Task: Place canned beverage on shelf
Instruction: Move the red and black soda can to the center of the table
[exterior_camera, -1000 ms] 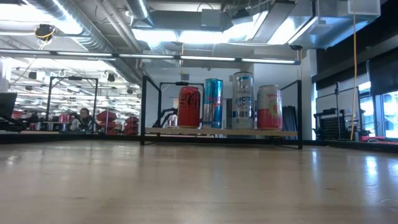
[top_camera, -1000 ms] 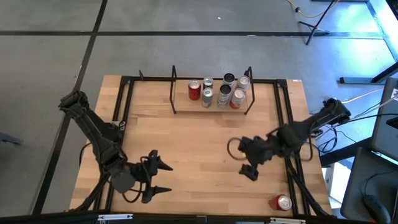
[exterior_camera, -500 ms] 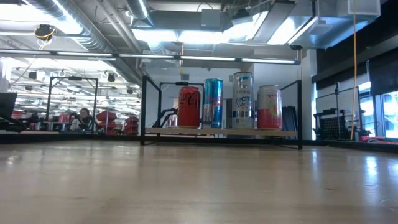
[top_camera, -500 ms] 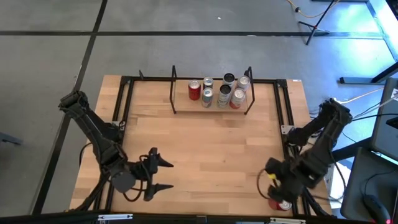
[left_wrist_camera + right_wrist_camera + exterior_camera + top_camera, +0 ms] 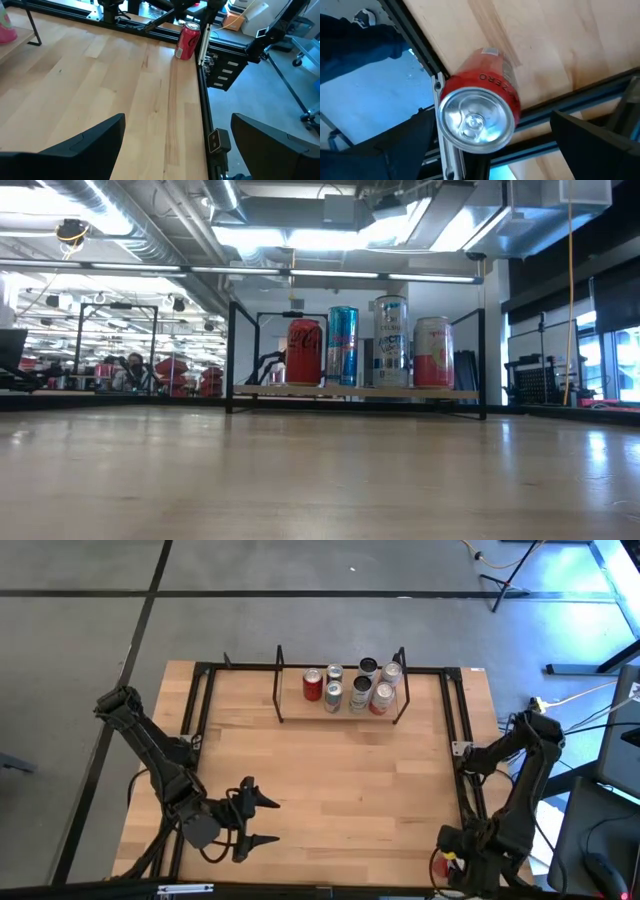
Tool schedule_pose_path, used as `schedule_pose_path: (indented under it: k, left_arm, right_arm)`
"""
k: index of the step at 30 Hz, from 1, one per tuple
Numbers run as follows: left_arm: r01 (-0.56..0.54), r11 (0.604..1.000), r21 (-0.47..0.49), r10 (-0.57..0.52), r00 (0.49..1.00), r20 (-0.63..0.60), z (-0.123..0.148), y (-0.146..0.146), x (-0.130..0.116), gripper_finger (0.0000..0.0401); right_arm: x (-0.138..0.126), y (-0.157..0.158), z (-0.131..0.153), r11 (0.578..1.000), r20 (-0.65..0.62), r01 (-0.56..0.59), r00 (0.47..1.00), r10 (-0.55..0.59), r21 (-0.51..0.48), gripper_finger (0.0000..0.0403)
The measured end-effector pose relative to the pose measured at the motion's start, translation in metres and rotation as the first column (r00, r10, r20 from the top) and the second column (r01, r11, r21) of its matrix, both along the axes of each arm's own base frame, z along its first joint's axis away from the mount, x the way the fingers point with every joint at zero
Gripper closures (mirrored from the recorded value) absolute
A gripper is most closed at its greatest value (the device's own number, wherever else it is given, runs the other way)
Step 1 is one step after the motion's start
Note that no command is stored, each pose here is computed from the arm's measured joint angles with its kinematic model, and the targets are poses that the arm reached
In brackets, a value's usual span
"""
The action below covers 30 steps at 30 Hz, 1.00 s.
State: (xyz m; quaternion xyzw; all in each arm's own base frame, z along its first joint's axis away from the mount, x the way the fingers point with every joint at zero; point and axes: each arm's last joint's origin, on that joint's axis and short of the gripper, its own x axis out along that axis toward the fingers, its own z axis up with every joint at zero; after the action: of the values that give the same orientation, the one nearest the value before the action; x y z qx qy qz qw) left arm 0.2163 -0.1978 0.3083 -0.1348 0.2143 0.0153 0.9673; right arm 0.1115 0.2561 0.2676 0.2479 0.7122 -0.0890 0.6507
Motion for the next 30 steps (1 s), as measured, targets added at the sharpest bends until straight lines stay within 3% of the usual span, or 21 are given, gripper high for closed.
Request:
schedule_pose_path:
  k: [13, 15, 19, 30]
  left_arm:
    - [0.000, 1.000, 0.001, 0.000, 1.000, 0.000, 0.000, 0.000, 0.000, 0.0051]
    - [0.000, 1.000, 0.000, 0.000, 1.000, 0.000, 0.000, 0.000, 0.000, 0.0051]
    - [0.001, 1.000, 0.000, -0.001, 1.000, 0.000, 0.000, 0.000, 0.000, 0.0051]
    - [0.059, 0.998, -0.022, -0.059, 0.998, -0.032, -0.001, -0.002, -0.001, 0.0051]
  right_arm:
    - [0.007, 0.019, -0.034, 0.993, -0.092, -0.102, 0.991, 0.096, -0.060, 0.0023]
    - [0.010, 0.020, -0.035, 0.995, -0.094, -0.088, 0.992, 0.083, -0.049, 0.0051]
    - [0.021, 0.018, -0.032, 0.998, -0.076, -0.058, 0.996, 0.056, -0.025, 0.0145]
    - [0.099, -0.011, 0.014, 0.999, 0.258, -0.020, 0.966, 0.028, -0.034, 0.0148]
